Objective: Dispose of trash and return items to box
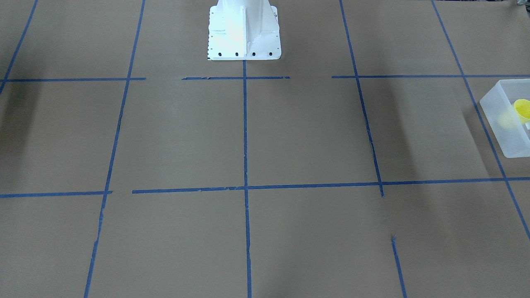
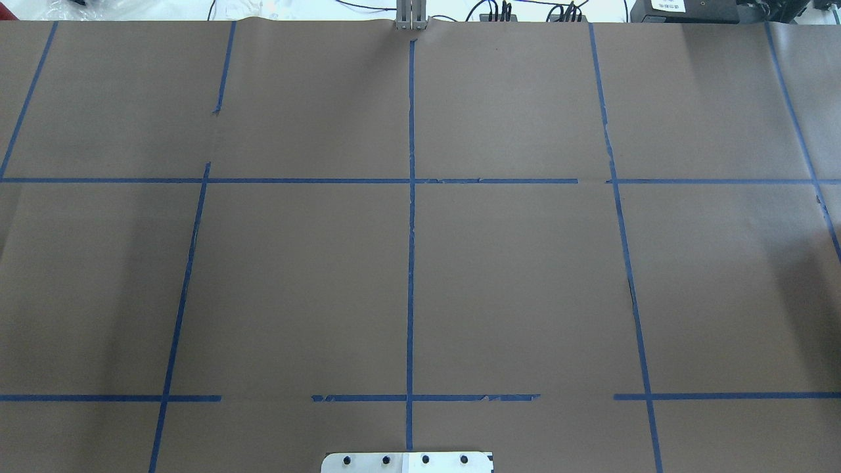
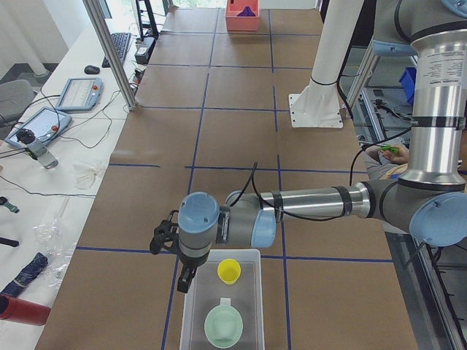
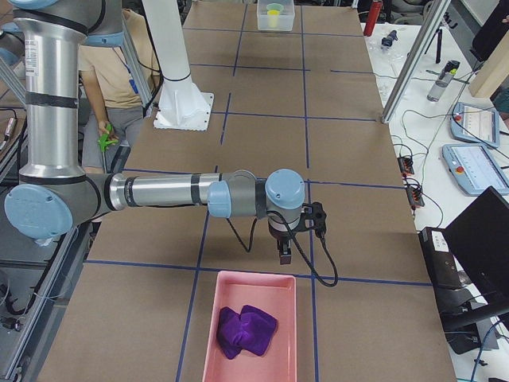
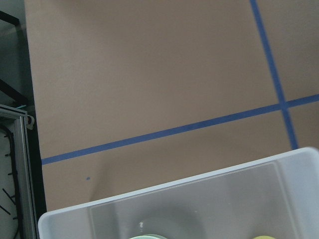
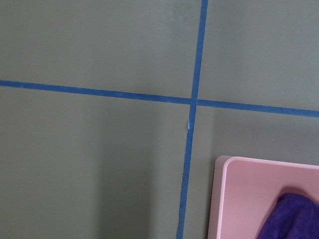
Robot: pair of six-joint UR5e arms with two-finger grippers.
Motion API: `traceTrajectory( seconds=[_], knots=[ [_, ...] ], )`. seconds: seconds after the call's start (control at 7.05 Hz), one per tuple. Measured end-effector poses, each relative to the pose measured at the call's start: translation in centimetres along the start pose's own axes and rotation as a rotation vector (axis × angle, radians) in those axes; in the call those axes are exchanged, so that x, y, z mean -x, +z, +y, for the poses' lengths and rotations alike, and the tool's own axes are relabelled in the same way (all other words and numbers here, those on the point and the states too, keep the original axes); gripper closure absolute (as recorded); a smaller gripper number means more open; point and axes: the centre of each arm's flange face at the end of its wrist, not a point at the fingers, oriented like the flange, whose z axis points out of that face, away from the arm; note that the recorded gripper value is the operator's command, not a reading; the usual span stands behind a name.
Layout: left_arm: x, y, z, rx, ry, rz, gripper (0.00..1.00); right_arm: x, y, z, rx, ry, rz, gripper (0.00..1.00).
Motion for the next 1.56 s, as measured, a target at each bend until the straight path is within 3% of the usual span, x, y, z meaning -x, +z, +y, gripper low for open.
traceTrajectory(
  seconds=[0.28, 0.57, 1.56],
  knots=[
    [-3.5, -1.9, -0.5, 0.009, -0.017, 0.066, 0.0, 0.9, -1.6, 0.3, 0.011, 0.027, 0.0, 0.0],
    [-7.5, -1.4, -1.2, 0.024, -0.041, 0.13, 0.0, 2.1, -1.0, 0.8, 0.039, 0.019, -0.005, 0.0],
    [-7.6, 0.9, 1.9, 0.08, -0.071, 0.142, 0.0, 4.0, 1.7, 1.3, 0.098, -0.018, -0.011, 0.0]
  ],
)
